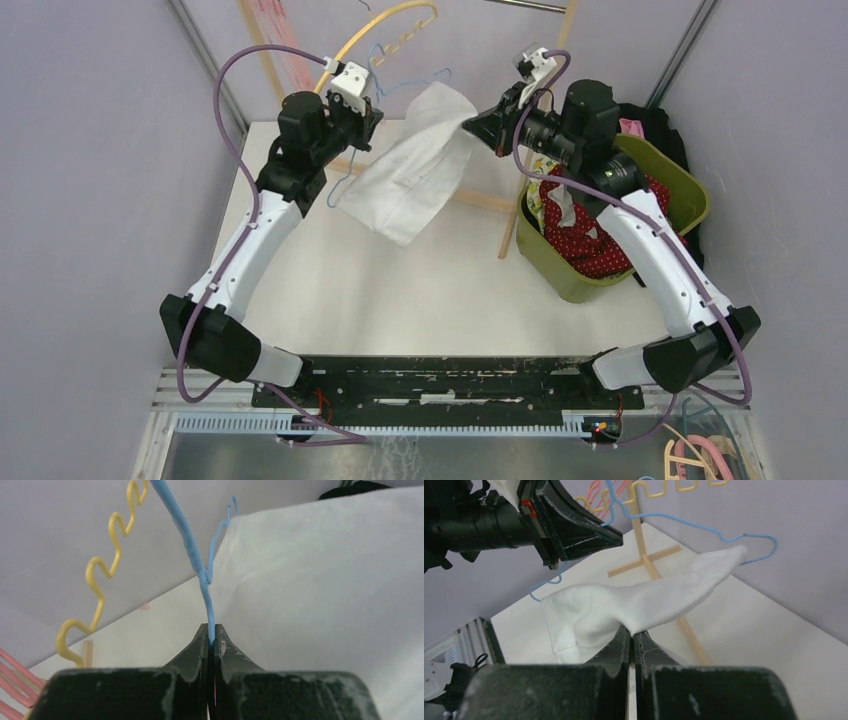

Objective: Remove the skirt from the hanger

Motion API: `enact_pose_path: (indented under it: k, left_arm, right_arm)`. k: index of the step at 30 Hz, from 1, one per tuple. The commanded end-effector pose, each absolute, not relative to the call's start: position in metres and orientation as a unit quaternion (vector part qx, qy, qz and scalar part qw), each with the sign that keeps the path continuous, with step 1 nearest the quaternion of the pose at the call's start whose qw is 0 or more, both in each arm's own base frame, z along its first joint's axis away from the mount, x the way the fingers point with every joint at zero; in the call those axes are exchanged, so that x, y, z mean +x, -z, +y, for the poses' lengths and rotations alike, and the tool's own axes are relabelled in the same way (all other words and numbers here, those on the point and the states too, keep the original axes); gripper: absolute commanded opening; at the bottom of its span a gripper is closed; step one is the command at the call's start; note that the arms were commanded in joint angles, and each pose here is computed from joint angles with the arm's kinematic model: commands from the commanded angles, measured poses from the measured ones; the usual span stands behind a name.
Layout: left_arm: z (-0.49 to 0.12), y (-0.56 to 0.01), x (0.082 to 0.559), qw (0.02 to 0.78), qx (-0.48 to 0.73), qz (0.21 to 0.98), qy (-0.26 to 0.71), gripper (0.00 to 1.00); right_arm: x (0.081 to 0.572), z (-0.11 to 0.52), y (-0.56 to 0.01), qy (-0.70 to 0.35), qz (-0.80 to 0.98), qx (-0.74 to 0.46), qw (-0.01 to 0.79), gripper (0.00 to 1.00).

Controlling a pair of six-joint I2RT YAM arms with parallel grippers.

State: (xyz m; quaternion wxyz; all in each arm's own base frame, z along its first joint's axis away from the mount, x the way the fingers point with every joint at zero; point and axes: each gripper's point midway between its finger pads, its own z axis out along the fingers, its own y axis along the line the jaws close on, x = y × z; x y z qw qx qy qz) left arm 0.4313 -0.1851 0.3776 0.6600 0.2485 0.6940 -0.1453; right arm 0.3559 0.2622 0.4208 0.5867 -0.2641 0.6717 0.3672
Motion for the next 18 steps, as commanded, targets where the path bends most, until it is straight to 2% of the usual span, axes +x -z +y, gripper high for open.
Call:
enact_pose_path:
  k: [1, 9, 18]
  left_arm:
    - [-0.175, -0.410, 0.434, 0.696, 0.245, 0.665, 0.112, 0.03]
    - [-0.176, -0.409, 0.433, 0.696, 0.249, 0.664, 0.113, 0.03]
    - [-0.173, -0.411, 0.430, 0.696, 0.251, 0.665, 0.106, 0.03]
  right_arm:
    - [0.357, 0.222, -0.489, -0.274, 0.627, -0.232, 0.691, 0.01]
    - [0.364, 0.133, -0.539, -0.087, 0.610, -0.119, 0.778, 0.01]
    - [0.307, 0.063, -0.593, 0.015, 0.556, -0.050, 0.830, 0.01]
